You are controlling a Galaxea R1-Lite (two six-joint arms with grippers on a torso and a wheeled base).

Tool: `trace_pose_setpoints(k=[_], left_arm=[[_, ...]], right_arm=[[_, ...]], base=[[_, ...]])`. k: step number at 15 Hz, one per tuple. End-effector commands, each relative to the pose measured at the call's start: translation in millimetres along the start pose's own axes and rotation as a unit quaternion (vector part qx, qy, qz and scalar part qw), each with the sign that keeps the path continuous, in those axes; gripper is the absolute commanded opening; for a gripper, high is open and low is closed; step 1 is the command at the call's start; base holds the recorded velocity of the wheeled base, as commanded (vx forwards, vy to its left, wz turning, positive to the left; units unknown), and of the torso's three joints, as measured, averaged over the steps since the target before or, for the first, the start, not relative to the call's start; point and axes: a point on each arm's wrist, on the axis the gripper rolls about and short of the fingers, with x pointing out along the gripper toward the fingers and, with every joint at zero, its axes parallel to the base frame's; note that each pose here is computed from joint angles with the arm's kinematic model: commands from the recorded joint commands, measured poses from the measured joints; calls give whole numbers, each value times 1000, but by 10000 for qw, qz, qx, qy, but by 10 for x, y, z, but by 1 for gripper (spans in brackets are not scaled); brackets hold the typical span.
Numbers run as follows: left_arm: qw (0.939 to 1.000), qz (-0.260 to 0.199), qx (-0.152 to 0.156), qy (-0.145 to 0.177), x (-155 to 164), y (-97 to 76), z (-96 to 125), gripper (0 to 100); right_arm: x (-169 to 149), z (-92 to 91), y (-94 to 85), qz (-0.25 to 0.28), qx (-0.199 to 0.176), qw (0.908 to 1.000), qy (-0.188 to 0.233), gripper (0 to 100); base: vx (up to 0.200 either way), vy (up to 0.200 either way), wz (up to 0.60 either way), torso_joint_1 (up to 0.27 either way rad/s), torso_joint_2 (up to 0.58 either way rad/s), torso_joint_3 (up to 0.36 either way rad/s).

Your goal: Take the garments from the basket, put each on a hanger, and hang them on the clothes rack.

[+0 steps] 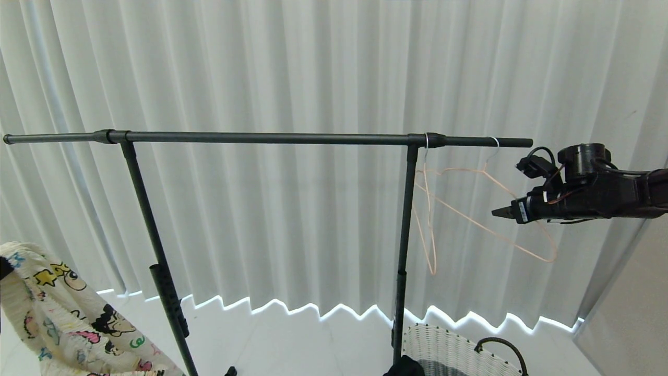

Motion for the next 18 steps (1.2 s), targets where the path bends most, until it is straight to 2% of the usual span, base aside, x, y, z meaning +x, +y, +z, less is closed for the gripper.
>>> trace_pose_setpoints(k=[1,5,11,16,18], left_arm=[[10000,-9,14,42,17,-8,-7,0],[10000,-10,1,49,16,-10,-15,0],[10000,-19,-1,84,19,-18,-45,0],[9998,-40,38,198,42,-42,-110,0],[9997,-47,40,226,48,-48,-125,0]], right_arm=[[-10,9,-2,-5,-6,10000,-21,0],[-85,68,8,-29,-29,9999,-113,0],[-365,213,49,-114,28,9995,-283,0],[-600,270,41,-368,41,9987,-341,0],[-813,243,72,-572,64,9978,-338,0]], base=[[0,0,0,0,0,0],[0,0,0,0,0,0],[0,0,0,0,0,0],[0,0,0,0,0,0],[0,0,0,0,0,0]])
